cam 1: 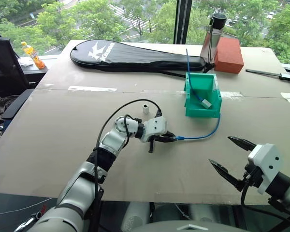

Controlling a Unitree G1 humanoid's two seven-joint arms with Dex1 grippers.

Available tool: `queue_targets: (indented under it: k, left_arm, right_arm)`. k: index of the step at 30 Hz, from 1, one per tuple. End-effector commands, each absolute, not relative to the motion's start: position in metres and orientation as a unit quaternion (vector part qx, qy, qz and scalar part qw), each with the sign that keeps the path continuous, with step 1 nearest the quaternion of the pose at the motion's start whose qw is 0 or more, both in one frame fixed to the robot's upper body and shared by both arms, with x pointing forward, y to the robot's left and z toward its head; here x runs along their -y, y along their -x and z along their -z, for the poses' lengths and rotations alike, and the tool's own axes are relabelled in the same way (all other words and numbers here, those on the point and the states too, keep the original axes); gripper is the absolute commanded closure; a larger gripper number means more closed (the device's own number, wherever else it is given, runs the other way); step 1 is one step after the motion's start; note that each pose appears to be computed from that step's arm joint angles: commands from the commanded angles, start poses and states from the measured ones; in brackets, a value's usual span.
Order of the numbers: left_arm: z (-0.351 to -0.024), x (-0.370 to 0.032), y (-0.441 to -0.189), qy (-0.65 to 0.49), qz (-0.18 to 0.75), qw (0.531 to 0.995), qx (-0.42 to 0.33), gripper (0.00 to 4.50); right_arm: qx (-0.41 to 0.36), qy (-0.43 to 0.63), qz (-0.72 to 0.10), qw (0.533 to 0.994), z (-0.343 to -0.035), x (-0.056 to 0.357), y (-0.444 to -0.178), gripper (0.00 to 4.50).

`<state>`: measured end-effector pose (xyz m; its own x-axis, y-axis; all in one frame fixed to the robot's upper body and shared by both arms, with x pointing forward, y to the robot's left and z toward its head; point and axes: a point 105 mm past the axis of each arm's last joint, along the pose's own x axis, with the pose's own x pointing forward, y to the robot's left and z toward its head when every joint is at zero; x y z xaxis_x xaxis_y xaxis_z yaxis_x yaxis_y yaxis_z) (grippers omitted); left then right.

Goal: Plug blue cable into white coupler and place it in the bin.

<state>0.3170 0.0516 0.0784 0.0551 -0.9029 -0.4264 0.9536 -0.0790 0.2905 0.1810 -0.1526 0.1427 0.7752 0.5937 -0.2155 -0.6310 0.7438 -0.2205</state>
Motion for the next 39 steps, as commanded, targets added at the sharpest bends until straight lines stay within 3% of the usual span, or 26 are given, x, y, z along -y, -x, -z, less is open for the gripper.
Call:
queue_targets:
  k: [1, 6, 12, 16, 18, 21, 38, 39]
  left_arm:
    - [-0.098, -0.047, -0.312, -0.245, 0.695, 0.676, 0.014, 4.48]
    - [-0.152, -0.042, -0.308, -0.215, 0.685, 0.686, 0.122, 4.48]
    - [-0.193, -0.027, -0.309, -0.212, 0.651, 0.699, 0.210, 4.48]
    - [-0.206, -0.020, -0.312, -0.232, 0.626, 0.700, 0.254, 4.48]
    - [-0.212, -0.016, -0.314, -0.234, 0.617, 0.701, 0.269, 4.48]
    - [-0.215, -0.013, -0.313, -0.232, 0.616, 0.700, 0.279, 4.50]
    - [-0.219, -0.013, -0.311, -0.245, 0.603, 0.697, 0.302, 4.50]
    - [-0.219, -0.013, -0.310, -0.245, 0.603, 0.696, 0.303, 4.50]
  right_arm:
    - [-0.062, 0.100, -0.319, 0.940, -0.147, 0.147, -0.179, 0.00]
    - [-0.049, -0.124, -0.300, 0.945, -0.160, 0.134, -0.181, 0.00]
    - [-0.030, -0.222, -0.270, 0.937, -0.175, 0.123, -0.203, 0.00]
    - [0.014, -0.305, -0.271, 0.913, -0.201, 0.116, -0.225, 0.00]
    - [0.014, -0.318, -0.275, 0.907, -0.205, 0.113, -0.231, 0.00]
    - [0.005, -0.319, -0.274, 0.907, -0.203, 0.109, -0.242, 1.18]
    - [0.034, -0.374, -0.278, 0.884, -0.219, 0.100, -0.262, 1.18]
    - [0.034, -0.374, -0.277, 0.885, -0.219, 0.099, -0.263, 1.45]
